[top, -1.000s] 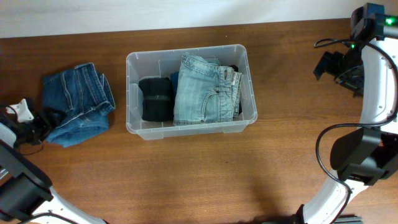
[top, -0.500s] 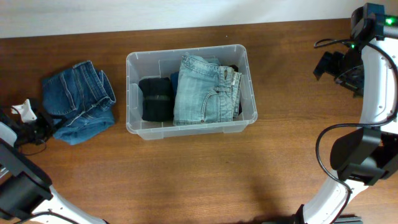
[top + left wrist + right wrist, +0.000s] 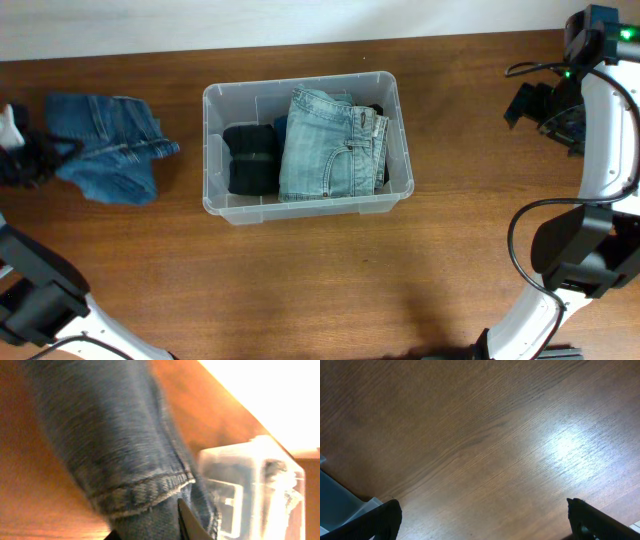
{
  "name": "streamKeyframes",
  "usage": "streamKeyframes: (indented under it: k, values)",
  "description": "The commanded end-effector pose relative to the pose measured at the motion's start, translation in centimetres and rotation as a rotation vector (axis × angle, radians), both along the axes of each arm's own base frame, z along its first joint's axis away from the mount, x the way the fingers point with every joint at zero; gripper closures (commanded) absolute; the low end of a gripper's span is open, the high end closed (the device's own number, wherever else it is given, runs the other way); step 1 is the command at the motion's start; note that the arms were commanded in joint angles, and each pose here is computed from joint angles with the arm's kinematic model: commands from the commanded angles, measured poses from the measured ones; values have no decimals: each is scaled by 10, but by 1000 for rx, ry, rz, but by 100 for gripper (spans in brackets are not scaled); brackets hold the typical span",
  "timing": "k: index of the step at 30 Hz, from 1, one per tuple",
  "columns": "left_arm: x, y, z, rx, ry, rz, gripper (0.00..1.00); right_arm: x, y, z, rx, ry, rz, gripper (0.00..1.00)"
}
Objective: Pack container
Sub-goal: 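Lift the dark-blue jeans with the left gripper toward the box, then lower the dark-blue jeans into the box's left half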
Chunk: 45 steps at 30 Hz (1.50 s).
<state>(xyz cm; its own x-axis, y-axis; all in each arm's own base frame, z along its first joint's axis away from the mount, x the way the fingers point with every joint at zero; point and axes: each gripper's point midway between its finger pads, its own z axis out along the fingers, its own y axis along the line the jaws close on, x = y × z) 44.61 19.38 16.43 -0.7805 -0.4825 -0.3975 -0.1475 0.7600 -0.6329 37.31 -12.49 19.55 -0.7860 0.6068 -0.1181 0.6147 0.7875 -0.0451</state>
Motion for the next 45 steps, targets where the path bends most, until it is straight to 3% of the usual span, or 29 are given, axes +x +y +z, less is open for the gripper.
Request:
streamKeyframes:
  k: [1, 8, 13, 20, 31, 36, 39, 43, 45]
  values:
    - [5, -58, 140, 81, -322, -152, 99, -1, -1, -1, 1, 5, -15, 2]
    - [-22, -175, 241, 173, -534, -373, 99, -1, -1, -1, 1, 5, -15, 1]
    - [-51, -242, 262, 194, -533, -456, 99, -1, -1, -1, 1, 5, -15, 1]
    - [-78, -319, 234, 102, -415, -656, 99, -1, -1, -1, 1, 5, -15, 2]
    - [-80, -415, 186, 6, -299, -887, 99, -1, -1, -1, 1, 5, -15, 2]
    - [-66, -425, 161, 4, -228, -875, 99, -1, -1, -1, 1, 5, -15, 1]
    - [-42, -408, 129, 116, -122, -748, 99, -1, -1, -1, 1, 5, -15, 2]
    - [-33, -404, 116, 157, -98, -725, 99, -1, -1, -1, 1, 5, -15, 2]
    - [-23, -392, 105, 202, -35, -628, 99, -1, -1, -1, 1, 5, -15, 2]
